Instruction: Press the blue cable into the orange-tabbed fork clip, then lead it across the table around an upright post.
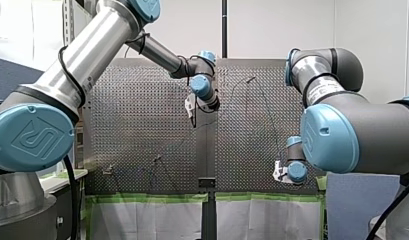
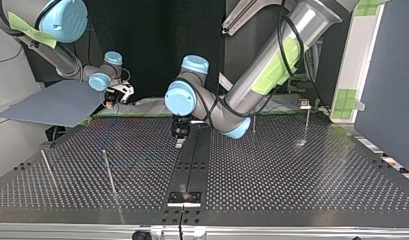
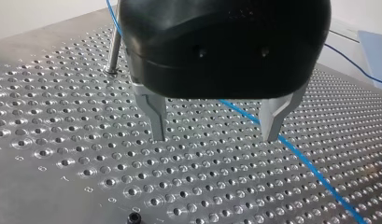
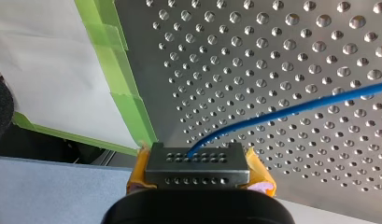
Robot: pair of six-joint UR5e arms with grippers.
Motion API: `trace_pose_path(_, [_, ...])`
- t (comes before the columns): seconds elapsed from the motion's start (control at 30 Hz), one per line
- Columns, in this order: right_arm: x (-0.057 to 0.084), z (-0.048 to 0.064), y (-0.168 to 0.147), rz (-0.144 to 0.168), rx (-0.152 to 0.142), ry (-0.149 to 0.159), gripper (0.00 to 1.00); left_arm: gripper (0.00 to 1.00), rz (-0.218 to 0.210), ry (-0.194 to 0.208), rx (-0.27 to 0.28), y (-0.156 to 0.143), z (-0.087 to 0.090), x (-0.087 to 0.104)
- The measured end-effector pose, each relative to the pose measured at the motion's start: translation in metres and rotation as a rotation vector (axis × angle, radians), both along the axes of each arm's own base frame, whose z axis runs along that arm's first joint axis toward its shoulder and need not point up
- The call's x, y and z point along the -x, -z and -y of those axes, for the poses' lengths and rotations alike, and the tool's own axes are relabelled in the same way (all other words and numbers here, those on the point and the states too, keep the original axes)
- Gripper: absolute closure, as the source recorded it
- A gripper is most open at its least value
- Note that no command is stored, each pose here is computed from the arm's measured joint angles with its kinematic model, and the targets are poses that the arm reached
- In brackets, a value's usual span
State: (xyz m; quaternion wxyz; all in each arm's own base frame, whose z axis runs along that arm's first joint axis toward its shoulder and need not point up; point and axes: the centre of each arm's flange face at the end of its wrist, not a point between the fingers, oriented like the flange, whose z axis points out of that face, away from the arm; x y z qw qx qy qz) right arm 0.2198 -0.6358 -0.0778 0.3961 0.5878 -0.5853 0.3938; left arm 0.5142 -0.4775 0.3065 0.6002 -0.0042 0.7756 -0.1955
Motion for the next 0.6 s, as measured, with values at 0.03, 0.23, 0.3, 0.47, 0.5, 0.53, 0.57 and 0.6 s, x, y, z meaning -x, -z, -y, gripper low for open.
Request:
trace_pose_path(0.03, [0.0,0.0,0.0,0.0,0.0,0.0,1.0,0.02,0.001,0.0,0.001,-0.0001,0.0001,-0.0001])
trace_pose_path(0.23, [0.0,-0.0001,0.0001,0.0,0.0,0.0,1.0,0.02,0.005,0.0,0.003,-0.0006,0.0004,-0.0003])
trace_pose_path(0.3, [-0.0001,0.0,0.0,0.0,0.0,0.0,1.0,0.02,0.005,0.0,0.003,-0.0004,0.0005,-0.0004])
trace_pose_path(0.47, [0.0001,0.0004,-0.0002,0.0,0.002,0.0,1.0,0.02,0.005,-0.001,0.002,-0.0007,0.0003,-0.0002])
trace_pose_path(0.5, [0.0001,0.0004,-0.0002,0.0,0.002,0.0,1.0,0.02,0.005,-0.003,0.002,-0.0007,0.0003,-0.0001])
trace_pose_path(0.53, [0.0,0.0004,-0.0002,0.0,0.002,-0.001,1.0,0.02,0.006,-0.006,0.0,-0.0008,0.0,-0.0001])
trace_pose_path(0.57, [0.0001,0.0006,-0.0003,0.0,0.003,-0.001,1.0,0.02,0.007,-0.009,-0.001,-0.0009,-0.0003,-0.0003])
trace_pose_path(0.6, [0.0002,0.0006,-0.0002,-0.001,0.003,-0.001,1.0,0.02,0.008,-0.012,-0.002,-0.0009,-0.0005,-0.0004])
